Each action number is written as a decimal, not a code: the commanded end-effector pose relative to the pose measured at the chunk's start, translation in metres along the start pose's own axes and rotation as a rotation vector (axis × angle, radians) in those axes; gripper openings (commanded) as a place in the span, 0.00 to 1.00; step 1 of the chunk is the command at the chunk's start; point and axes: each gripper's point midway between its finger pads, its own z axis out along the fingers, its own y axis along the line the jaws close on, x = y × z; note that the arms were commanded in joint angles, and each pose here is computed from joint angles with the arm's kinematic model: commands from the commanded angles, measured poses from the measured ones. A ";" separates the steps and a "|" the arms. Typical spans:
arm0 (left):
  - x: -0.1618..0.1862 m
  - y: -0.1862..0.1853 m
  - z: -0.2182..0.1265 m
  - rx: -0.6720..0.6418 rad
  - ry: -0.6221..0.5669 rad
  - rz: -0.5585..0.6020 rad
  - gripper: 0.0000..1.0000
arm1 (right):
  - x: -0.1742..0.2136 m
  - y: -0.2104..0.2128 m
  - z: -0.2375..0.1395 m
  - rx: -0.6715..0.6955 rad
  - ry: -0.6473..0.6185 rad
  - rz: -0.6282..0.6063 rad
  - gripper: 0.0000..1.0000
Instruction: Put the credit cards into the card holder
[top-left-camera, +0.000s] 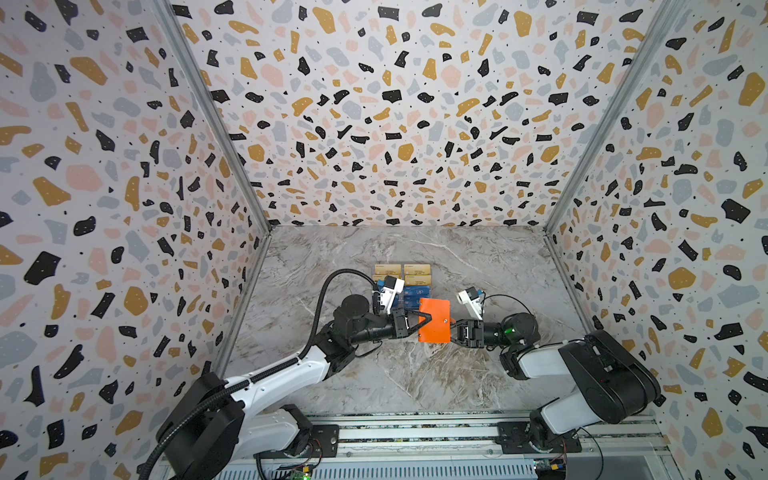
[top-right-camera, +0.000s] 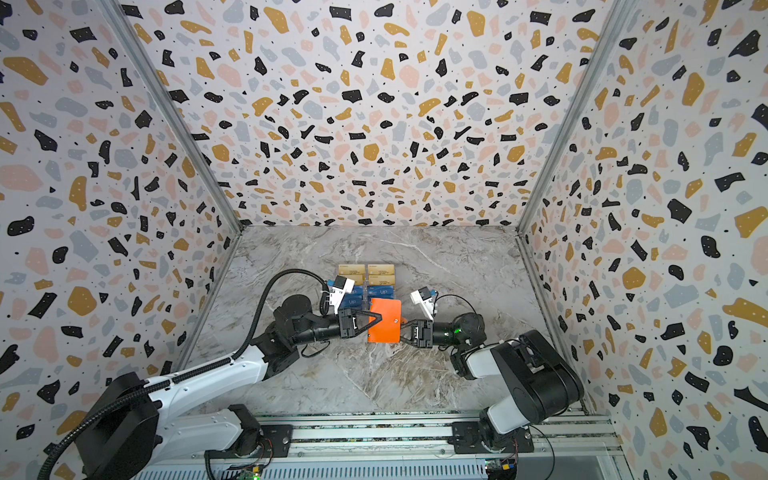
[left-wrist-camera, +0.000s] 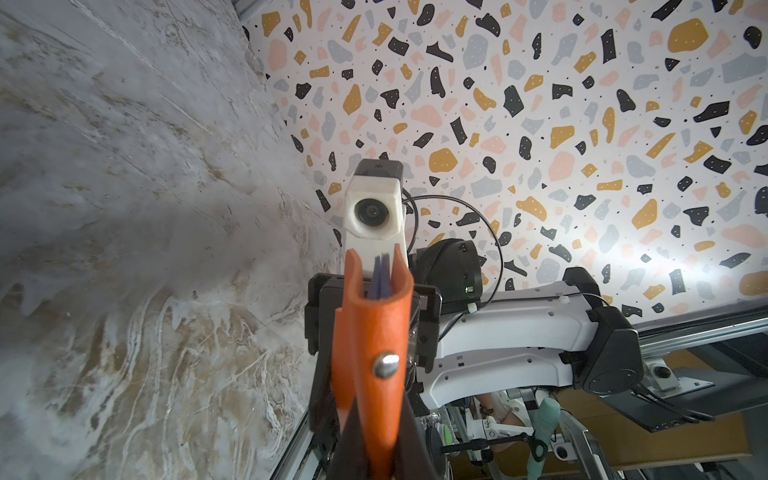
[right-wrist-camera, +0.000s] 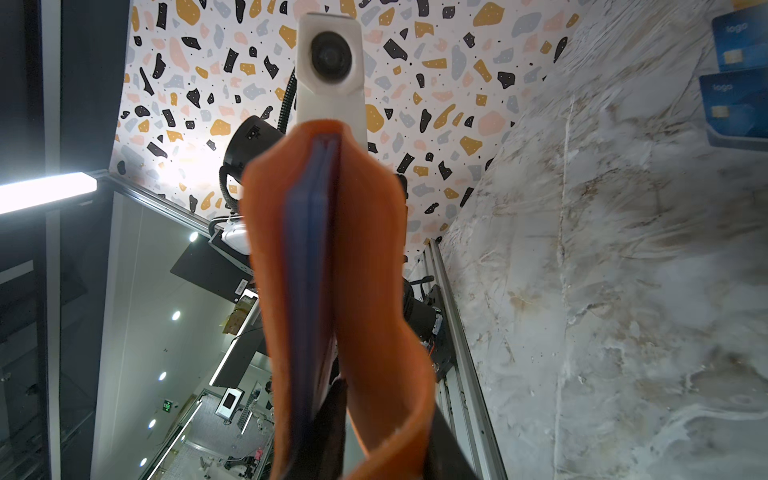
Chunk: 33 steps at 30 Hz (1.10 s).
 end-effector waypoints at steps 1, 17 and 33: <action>-0.012 -0.027 -0.002 0.089 -0.037 0.046 0.01 | -0.004 0.041 -0.011 -0.092 -0.026 -0.268 0.42; -0.010 -0.029 -0.005 0.096 -0.037 0.038 0.01 | 0.003 0.045 -0.019 -0.083 -0.010 -0.294 0.51; -0.002 -0.024 -0.006 0.095 -0.015 0.033 0.03 | -0.017 0.045 -0.020 -0.077 -0.029 -0.309 0.48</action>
